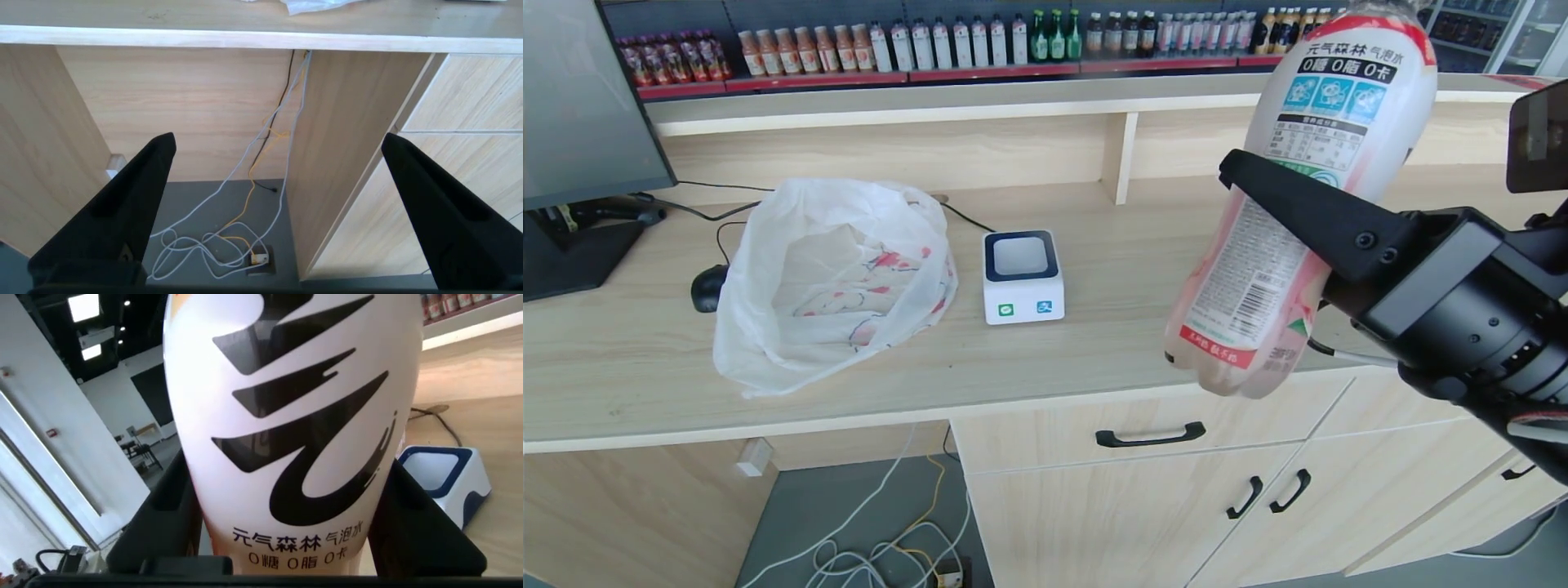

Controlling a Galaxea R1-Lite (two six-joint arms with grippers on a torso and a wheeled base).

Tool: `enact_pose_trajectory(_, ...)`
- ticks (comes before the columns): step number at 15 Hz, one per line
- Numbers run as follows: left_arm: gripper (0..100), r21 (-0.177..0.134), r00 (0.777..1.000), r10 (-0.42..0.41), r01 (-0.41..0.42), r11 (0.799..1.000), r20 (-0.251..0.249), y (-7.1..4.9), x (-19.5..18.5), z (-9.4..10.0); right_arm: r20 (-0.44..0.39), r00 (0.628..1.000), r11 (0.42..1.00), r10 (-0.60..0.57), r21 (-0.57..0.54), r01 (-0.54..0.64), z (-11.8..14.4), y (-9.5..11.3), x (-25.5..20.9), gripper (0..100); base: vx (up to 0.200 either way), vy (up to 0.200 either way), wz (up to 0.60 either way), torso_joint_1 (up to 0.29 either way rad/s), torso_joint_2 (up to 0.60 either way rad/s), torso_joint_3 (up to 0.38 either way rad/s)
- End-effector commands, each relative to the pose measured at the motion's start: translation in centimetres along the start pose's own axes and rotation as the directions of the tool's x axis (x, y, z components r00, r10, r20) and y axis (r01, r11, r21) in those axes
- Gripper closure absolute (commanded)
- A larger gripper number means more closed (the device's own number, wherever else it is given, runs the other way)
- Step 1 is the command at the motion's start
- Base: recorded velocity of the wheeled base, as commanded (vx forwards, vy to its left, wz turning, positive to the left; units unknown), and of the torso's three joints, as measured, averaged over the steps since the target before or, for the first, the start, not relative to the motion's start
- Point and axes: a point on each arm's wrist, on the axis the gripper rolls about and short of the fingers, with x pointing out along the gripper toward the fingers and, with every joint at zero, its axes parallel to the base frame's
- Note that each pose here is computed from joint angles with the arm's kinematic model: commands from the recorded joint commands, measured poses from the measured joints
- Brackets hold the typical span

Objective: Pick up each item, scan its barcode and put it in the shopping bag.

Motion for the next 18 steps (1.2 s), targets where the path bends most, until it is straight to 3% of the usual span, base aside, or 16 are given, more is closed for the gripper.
enact_pose_trajectory(1,0,0.000,1.000,0.000,0.000,1.000,0.001,0.0,0.0,0.0,0.004,1.000,1.000,0.002,0.001,-0.002,0.1,0.0,0.1,100,0.000,0.000,0.00,0.000,0.00,0.000)
enact_pose_trajectory(10,0,0.000,1.000,0.000,0.000,1.000,0.001,0.0,0.0,0.0,-0.013,1.000,0.999,-0.004,-0.032,0.003,0.2,0.7,-1.8,100,0.000,0.000,0.00,0.000,0.00,0.000)
enact_pose_trajectory(13,0,0.000,1.000,0.000,0.000,1.000,0.001,0.0,0.0,0.0,0.001,1.000,0.993,0.007,-0.118,-0.007,0.5,1.4,-2.1,100,0.000,0.000,0.00,0.000,0.00,0.000)
enact_pose_trajectory(18,0,0.000,1.000,0.000,0.000,1.000,0.001,0.0,0.0,0.0,-0.042,0.991,0.959,-0.127,-0.262,0.112,-0.9,0.3,-2.6,100,0.000,0.000,0.00,0.000,0.00,0.000)
